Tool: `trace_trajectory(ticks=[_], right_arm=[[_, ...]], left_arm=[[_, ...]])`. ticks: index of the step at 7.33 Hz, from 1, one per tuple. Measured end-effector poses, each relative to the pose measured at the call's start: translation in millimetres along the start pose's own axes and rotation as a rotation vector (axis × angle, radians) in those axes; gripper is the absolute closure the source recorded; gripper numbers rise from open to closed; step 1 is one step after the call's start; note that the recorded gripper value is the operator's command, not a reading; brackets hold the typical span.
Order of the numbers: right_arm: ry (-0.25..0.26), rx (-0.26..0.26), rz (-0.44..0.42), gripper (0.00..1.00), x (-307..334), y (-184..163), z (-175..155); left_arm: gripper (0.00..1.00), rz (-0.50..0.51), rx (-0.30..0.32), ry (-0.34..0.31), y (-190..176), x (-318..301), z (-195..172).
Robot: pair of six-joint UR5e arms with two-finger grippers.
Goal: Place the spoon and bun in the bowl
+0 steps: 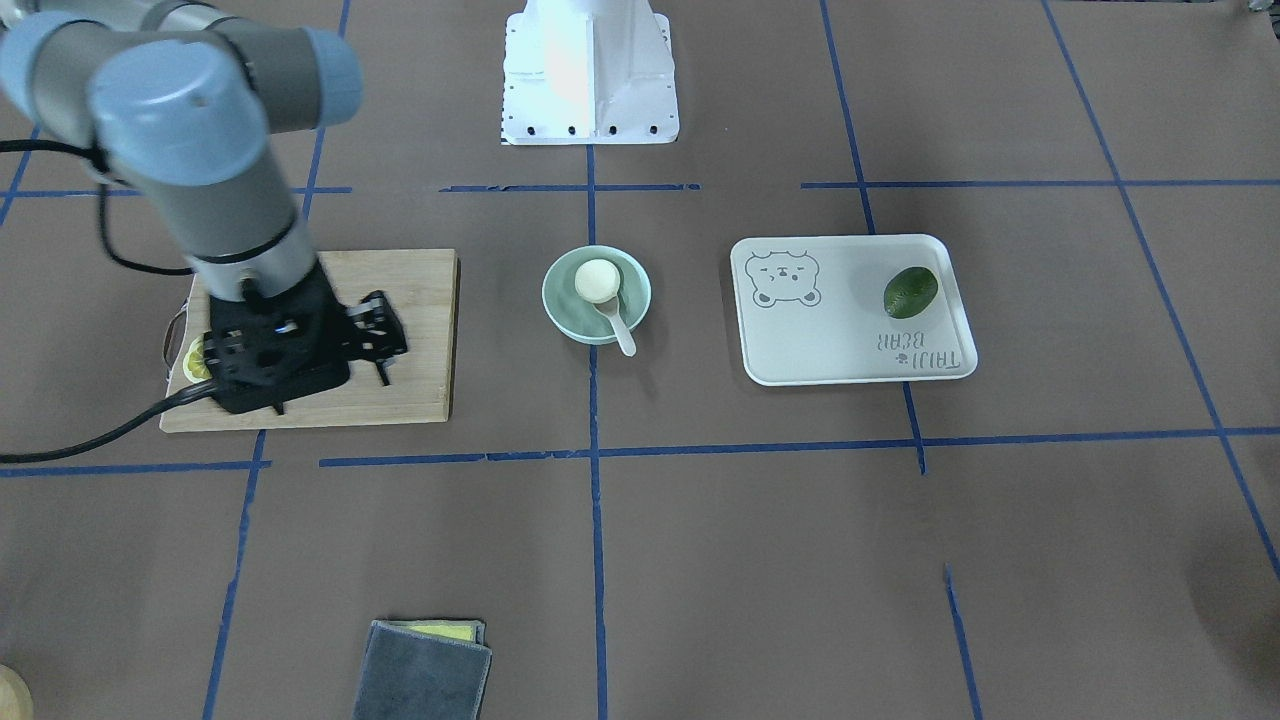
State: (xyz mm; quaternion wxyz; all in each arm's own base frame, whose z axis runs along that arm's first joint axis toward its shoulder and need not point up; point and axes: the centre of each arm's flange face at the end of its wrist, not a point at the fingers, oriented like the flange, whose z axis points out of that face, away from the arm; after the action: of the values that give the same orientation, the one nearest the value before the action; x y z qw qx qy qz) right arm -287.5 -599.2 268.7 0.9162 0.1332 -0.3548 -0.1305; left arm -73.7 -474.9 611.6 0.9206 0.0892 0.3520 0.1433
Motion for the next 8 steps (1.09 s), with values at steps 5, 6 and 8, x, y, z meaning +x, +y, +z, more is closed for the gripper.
trace_trajectory(ticks=[5, 6, 8], right_arm=[[0.028, -0.079, -0.059, 0.00, 304.7, 113.9, -32.7], [0.029, -0.106, -0.008, 0.00, 347.1, 157.4, -27.5], [0.023, -0.161, 0.099, 0.00, 398.1, 233.0, -12.2]], left_arm=[[0.00, -0.054, -0.003, 0.135, 7.8, -4.1, 19.7], [0.00, -0.073, -0.003, 0.153, 9.2, -5.4, 22.4], [0.00, -0.105, 0.000, 0.155, 7.0, -4.6, 20.2]])
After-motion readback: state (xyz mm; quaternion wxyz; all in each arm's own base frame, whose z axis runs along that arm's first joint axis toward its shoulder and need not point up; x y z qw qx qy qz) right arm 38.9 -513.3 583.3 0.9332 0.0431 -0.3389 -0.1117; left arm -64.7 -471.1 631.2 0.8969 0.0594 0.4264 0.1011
